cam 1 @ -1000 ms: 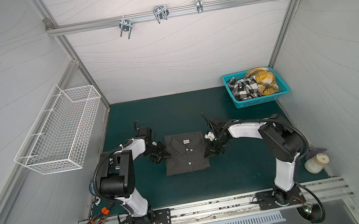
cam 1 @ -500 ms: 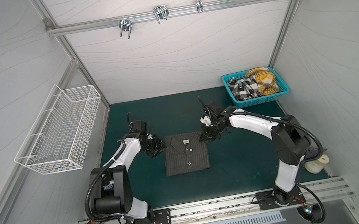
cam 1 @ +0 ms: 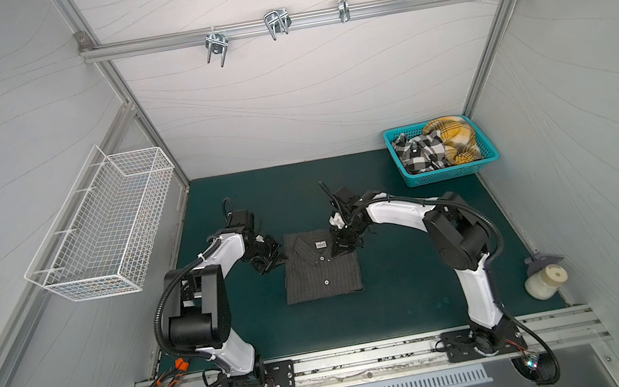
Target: Fold and stack the long sleeve shirts
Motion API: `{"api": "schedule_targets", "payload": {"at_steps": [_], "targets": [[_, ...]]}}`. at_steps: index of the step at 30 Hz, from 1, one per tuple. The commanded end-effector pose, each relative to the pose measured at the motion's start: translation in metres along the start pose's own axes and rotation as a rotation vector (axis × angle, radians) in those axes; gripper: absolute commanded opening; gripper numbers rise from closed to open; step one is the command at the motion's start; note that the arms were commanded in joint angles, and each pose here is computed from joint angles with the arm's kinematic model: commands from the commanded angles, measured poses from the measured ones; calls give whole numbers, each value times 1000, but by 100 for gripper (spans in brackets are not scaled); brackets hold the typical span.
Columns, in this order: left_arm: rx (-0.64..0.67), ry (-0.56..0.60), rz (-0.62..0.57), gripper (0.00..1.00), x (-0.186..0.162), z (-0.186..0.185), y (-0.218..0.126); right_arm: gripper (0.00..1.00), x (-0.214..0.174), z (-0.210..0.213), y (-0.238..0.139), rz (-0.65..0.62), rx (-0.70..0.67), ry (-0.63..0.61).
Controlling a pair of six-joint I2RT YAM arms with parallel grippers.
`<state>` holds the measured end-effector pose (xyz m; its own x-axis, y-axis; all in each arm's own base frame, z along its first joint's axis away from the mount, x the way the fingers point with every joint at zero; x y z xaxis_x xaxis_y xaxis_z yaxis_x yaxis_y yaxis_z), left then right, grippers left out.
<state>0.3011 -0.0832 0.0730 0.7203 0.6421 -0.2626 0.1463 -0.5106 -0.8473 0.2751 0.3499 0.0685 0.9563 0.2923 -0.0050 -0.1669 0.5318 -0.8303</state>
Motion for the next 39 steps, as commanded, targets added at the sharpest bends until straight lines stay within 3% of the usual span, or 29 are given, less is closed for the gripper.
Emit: {"api": "schedule_targets", "payload": {"at_steps": [1, 5, 9, 13, 17, 22, 34, 37, 39], "targets": [[-11, 8, 18, 15, 0, -1, 11, 12, -12, -21, 17, 47, -59, 31], [3, 10, 37, 14, -2, 3, 20, 12, -16, -33, 21, 66, -92, 36], [7, 20, 36, 14, -1, -1, 17, 14, -12, -16, -8, 13, -79, -11], [-5, 64, -17, 21, -4, -15, -11, 25, -16, 9, -56, -68, -72, -77], [4, 116, -91, 30, -12, -20, -45, 26, -27, 7, -77, -95, -76, -76], [-6, 125, -97, 31, -27, -13, -56, 17, -28, -16, -60, -53, -84, -33], [47, 66, -10, 28, -37, 28, -18, 13, -20, -53, -23, 0, -77, 22], [53, 59, -3, 36, -38, 33, -15, 12, -26, -56, -24, 5, -88, 20], [57, 67, -4, 48, -40, 34, -17, 12, -28, -55, -34, -10, -115, 8]]}}
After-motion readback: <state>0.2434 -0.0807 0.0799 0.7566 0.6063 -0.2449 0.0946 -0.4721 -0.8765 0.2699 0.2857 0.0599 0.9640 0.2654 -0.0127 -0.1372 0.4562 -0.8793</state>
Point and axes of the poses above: each gripper's point midway between its finger pads, its own y axis out along the fingers, its own z axis along the line the jaws close on, x = y × z, the point moved 3 cm from there along -y, back along the fingers, and after that the axes turned 7 degrees about -y, right-handed, at the moved point
